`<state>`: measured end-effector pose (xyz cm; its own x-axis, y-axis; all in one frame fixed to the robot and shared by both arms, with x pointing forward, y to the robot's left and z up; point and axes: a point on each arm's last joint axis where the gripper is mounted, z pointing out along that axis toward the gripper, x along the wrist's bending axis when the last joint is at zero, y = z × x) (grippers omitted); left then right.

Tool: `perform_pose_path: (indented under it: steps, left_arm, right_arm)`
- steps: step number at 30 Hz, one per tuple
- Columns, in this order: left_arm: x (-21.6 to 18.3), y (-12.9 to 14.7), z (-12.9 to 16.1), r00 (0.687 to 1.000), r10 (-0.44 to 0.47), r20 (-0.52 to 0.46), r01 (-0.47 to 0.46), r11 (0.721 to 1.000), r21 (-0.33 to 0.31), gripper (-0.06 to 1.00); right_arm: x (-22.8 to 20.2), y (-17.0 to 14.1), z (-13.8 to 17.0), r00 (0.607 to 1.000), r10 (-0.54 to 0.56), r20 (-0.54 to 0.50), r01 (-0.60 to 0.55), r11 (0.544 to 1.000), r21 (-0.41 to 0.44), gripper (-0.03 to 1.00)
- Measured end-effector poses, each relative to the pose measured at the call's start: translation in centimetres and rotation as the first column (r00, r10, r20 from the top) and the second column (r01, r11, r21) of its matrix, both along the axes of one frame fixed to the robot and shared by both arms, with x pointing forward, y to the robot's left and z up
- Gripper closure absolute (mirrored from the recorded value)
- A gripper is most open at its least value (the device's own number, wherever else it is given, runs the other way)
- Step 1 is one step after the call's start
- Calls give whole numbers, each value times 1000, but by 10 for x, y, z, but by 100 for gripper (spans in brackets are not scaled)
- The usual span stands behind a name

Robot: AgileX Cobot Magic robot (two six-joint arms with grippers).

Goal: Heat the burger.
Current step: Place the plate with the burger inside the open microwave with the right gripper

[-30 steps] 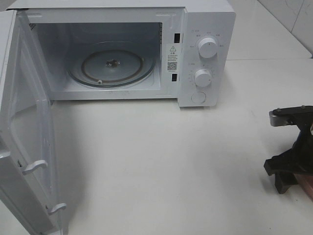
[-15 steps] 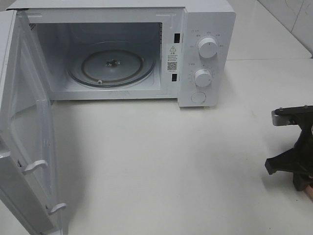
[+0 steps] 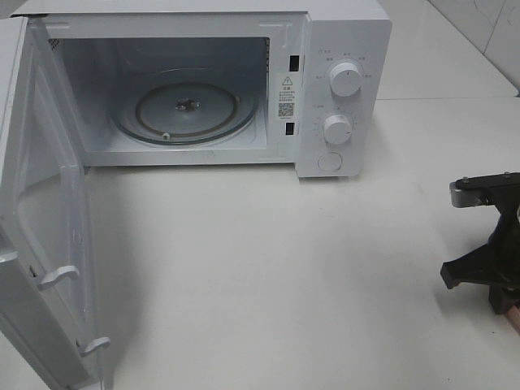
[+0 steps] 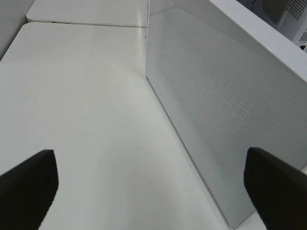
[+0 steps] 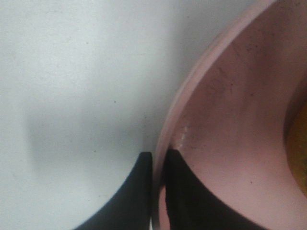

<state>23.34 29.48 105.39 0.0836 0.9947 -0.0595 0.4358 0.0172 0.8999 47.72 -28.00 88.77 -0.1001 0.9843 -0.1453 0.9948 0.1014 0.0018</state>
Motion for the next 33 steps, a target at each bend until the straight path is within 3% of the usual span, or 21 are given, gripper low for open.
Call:
perform_pose_path:
  steps: [16, 27, 33]
  left_arm:
    - [0, 0, 0, 1000, 0, 0, 0, 1000, 0, -3]
    - [0, 0, 0, 1000, 0, 0, 0, 1000, 0, -3]
    - [0, 0, 0, 1000, 0, 0, 0, 1000, 0, -3]
  right_arm:
    - [-8, 22, 7, 998, 64, 1, -63, 980, -189, 97]
    - [-17, 42, 14, 991, 135, 9, -124, 932, -340, 96]
    - [-22, 48, 18, 986, 165, -1, -154, 914, -375, 96]
